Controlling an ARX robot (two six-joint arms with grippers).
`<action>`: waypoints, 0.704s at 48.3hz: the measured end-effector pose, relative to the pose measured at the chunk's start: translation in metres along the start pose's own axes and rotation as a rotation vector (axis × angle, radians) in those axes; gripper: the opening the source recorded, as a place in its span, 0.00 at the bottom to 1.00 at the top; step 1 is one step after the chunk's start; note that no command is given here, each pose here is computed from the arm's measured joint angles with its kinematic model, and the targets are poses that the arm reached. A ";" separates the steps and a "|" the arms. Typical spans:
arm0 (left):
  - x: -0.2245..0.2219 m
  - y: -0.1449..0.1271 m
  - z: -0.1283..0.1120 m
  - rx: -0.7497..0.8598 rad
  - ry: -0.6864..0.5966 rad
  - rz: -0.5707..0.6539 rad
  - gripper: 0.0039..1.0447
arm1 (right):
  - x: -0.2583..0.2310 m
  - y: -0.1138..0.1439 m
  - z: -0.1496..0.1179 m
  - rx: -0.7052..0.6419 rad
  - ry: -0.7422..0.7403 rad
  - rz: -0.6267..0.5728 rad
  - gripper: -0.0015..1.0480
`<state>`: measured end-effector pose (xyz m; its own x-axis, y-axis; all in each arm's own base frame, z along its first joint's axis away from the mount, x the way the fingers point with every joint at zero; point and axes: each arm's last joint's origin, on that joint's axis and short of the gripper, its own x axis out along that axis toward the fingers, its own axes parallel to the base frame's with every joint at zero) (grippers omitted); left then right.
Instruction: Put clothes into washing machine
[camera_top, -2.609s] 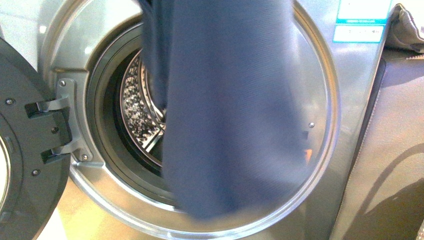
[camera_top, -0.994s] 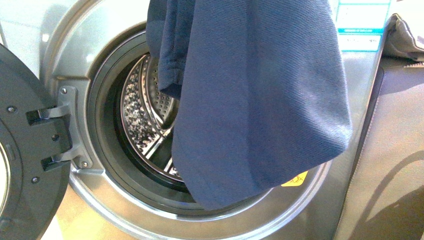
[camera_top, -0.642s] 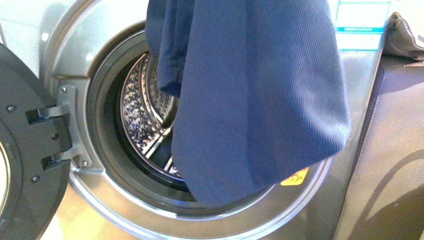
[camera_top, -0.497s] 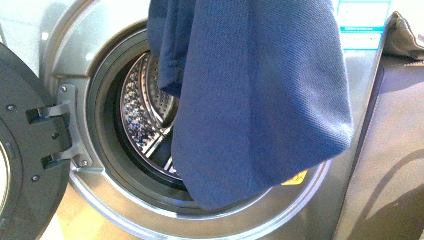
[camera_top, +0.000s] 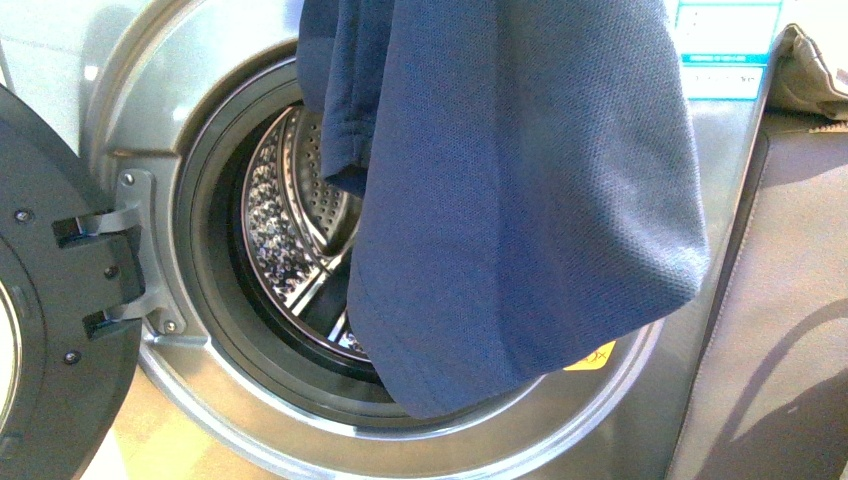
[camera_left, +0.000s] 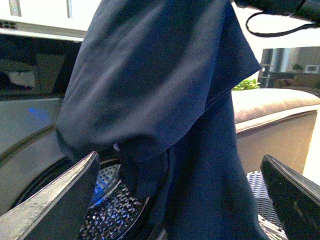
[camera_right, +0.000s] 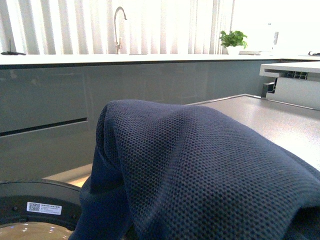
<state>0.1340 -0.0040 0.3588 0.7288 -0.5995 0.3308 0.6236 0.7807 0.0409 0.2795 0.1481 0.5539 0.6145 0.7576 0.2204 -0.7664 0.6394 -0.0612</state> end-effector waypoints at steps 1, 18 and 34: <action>0.003 0.000 0.004 0.001 0.000 -0.021 0.94 | 0.000 0.000 0.000 0.000 0.000 0.000 0.09; 0.063 0.023 0.030 0.004 0.010 -0.229 0.94 | 0.000 0.000 0.000 0.000 0.000 0.000 0.09; 0.121 0.055 0.005 0.014 0.075 -0.212 0.94 | 0.000 0.000 0.000 0.000 0.000 0.000 0.09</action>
<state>0.2552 -0.0328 0.4061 0.6015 -0.7612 0.2427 0.7613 0.6382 0.1150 0.2795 0.1481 0.5539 0.6147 0.7573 0.2204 -0.7662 0.6397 -0.0611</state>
